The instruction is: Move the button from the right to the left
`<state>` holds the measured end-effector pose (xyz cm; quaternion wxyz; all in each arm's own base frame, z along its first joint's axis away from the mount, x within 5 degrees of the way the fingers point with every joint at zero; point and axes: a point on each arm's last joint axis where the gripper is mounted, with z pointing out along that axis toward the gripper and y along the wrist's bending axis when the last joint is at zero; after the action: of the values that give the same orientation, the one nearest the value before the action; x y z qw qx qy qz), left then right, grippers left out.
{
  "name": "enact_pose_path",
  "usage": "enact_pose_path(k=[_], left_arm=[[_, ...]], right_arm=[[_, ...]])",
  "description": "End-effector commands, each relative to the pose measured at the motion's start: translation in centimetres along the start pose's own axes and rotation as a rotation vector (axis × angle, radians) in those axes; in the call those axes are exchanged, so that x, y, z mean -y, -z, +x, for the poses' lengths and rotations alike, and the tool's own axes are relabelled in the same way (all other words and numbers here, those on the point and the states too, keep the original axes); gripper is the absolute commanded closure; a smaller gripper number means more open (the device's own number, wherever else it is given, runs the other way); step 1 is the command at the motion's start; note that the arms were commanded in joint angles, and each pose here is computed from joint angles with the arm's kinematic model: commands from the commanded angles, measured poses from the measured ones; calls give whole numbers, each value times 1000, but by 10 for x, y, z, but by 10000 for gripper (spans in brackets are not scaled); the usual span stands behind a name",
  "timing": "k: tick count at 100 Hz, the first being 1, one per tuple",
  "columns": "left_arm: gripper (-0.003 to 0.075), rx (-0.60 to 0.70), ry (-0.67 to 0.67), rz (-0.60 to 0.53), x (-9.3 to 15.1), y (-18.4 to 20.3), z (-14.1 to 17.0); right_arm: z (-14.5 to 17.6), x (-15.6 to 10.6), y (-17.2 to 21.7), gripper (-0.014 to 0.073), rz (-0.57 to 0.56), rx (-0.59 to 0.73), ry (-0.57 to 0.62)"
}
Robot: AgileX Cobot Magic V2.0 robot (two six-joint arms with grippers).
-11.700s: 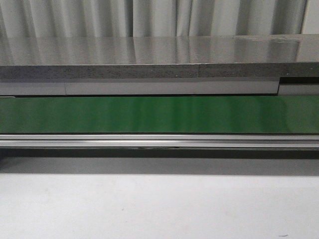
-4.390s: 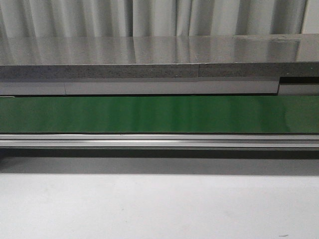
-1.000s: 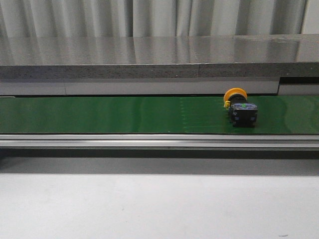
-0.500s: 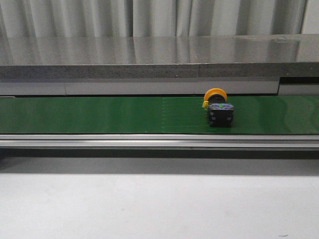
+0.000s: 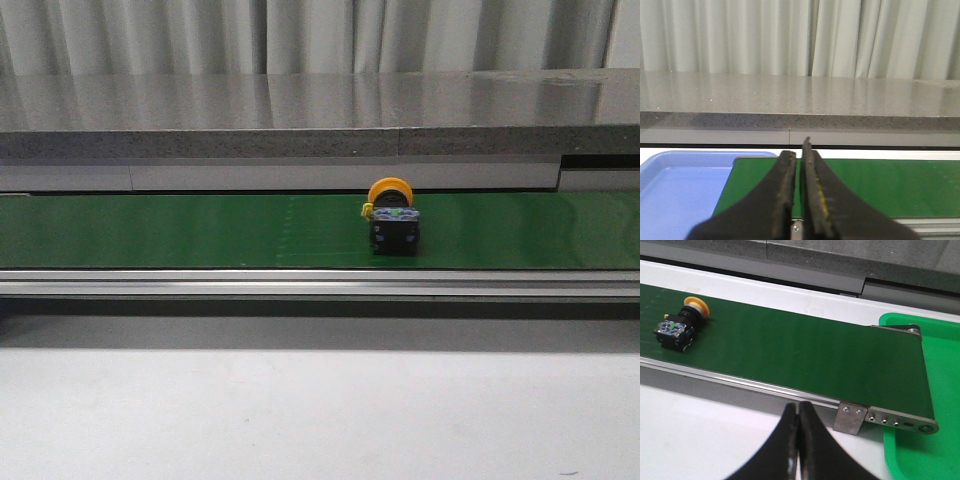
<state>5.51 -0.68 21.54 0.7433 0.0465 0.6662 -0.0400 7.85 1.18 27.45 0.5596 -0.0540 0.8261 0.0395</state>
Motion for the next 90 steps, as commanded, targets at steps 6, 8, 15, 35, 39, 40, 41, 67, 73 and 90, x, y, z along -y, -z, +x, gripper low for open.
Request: enact_pose_path(k=[6,8,15,35,39,40,41,67,73,90], left_arm=[[715,88,12,-3,0,3,3],[715,91,12,-3,0,3,3],[715,98,12,-3,0,3,3],[715,100,12,-2,0,3,2],[715,108,12,-2,0,3,2],[715,112,12,-2,0,3,1],[715,116,12,-2,0,3,1],[715,115,17,-4,0,3,-21],[715,77,17,-5,-1,1,-29],[715,25,19,-6,-1,-13,-55]], right_arm=[[-14,2,3,663,25,92,-19],[-14,2,3,663,25,92,-19],[-14,2,3,663,25,92,-19],[-14,2,3,663,25,92,-19],[-14,2,3,663,25,92,-19],[-14,2,3,663,25,92,-19],[-14,2,3,663,25,92,-19],[-14,2,3,663,25,92,-19],[-14,2,3,663,25,92,-19],[-14,2,3,663,25,92,-19]])
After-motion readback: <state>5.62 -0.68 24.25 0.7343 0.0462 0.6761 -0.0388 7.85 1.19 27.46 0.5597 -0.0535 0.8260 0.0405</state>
